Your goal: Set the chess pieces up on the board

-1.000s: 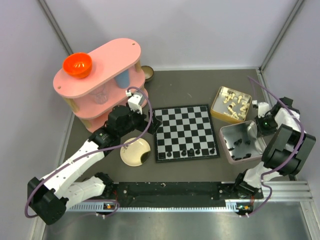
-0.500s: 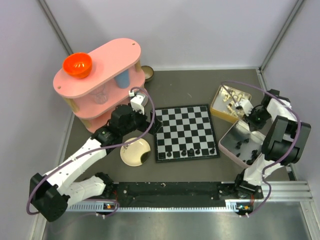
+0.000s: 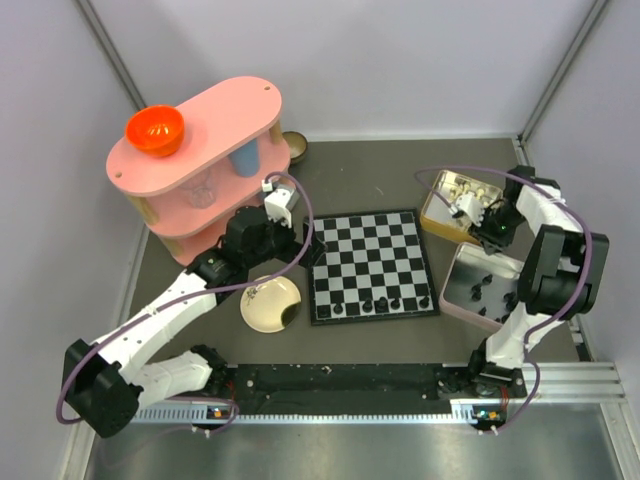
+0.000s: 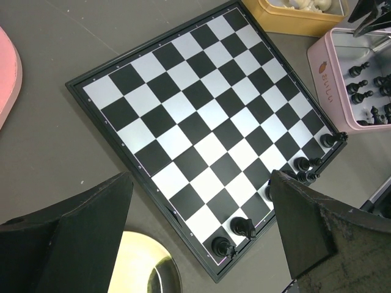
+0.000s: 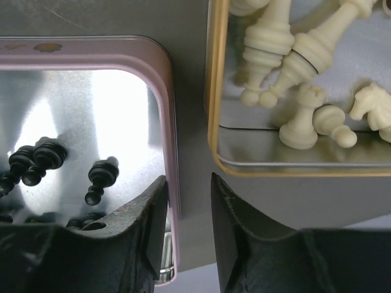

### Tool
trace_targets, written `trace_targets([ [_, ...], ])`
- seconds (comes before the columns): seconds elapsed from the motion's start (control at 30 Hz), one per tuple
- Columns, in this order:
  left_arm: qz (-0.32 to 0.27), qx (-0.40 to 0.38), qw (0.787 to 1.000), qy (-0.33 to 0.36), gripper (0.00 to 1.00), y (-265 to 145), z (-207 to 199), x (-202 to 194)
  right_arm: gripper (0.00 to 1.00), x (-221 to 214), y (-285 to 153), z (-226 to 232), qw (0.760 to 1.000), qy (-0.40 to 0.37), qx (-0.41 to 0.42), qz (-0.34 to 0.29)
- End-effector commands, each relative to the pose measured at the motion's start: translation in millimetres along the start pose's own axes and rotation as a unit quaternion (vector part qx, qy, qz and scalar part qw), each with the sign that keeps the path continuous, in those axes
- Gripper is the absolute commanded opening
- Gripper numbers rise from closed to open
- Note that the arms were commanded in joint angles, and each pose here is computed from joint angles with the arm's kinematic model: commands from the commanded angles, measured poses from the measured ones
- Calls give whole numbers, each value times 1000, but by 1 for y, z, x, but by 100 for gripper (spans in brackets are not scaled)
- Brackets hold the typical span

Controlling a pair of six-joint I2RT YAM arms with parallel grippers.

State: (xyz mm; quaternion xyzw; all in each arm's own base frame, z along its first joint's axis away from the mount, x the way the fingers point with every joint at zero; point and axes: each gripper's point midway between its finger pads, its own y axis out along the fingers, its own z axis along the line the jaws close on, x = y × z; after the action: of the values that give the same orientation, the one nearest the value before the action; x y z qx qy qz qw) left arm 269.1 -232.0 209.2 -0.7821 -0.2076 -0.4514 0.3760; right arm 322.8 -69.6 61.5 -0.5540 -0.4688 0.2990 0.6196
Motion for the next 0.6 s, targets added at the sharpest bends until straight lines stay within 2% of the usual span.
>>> trace_targets([
  [0.0, -38, -11, 999, 12, 99, -3, -6, 28, 38, 7, -34, -8, 998, 34, -48, -13],
  [0.13, -43, -15, 999, 15, 99, -2, -6, 29, 46, -6, -50, 5, 995, 79, -61, -26],
  [0.3, -36, -34, 999, 18, 99, 4, -12, 30, 47, -14, -33, 21, 995, 92, -30, -27],
  [0.57, -26, -47, 998, 26, 99, -1, -18, 34, 45, -8, -12, 2, 989, 133, -35, -50],
])
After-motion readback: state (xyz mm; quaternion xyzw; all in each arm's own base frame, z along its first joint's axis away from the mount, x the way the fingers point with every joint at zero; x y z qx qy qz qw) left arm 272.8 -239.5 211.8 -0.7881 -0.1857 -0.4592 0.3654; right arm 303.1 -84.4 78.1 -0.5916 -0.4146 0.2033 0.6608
